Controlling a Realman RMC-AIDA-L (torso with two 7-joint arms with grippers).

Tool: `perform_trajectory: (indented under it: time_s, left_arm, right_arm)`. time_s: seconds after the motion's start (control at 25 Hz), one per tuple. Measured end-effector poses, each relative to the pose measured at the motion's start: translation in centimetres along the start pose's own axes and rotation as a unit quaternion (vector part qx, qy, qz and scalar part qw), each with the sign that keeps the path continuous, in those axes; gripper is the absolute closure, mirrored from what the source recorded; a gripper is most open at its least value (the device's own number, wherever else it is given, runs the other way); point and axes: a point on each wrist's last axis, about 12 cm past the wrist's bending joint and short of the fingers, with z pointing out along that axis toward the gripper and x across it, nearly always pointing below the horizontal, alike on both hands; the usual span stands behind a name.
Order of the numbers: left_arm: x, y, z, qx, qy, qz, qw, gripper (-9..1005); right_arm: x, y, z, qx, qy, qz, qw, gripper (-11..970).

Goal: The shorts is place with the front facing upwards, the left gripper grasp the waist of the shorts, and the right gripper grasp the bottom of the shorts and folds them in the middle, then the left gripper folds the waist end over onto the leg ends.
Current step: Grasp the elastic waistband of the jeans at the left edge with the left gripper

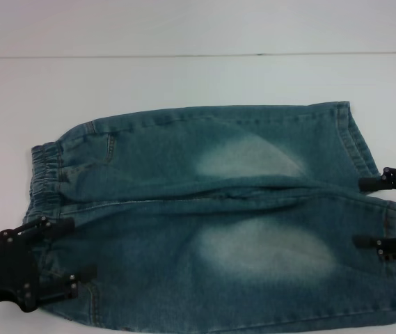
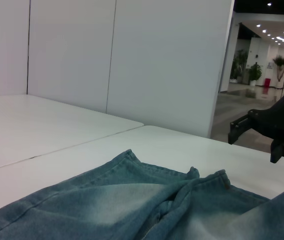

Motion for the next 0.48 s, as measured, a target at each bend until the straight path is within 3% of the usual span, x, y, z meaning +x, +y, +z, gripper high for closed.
perform_trajectory:
  time_s: [0.48]
  left_arm:
    - [0.05,-0.04,-0.05,-0.001,0.000,-0.001,1.000,155]
  right_arm:
    - [-0.02,0.01,0.11,-0.003,0.002,-0.002,1.000,43]
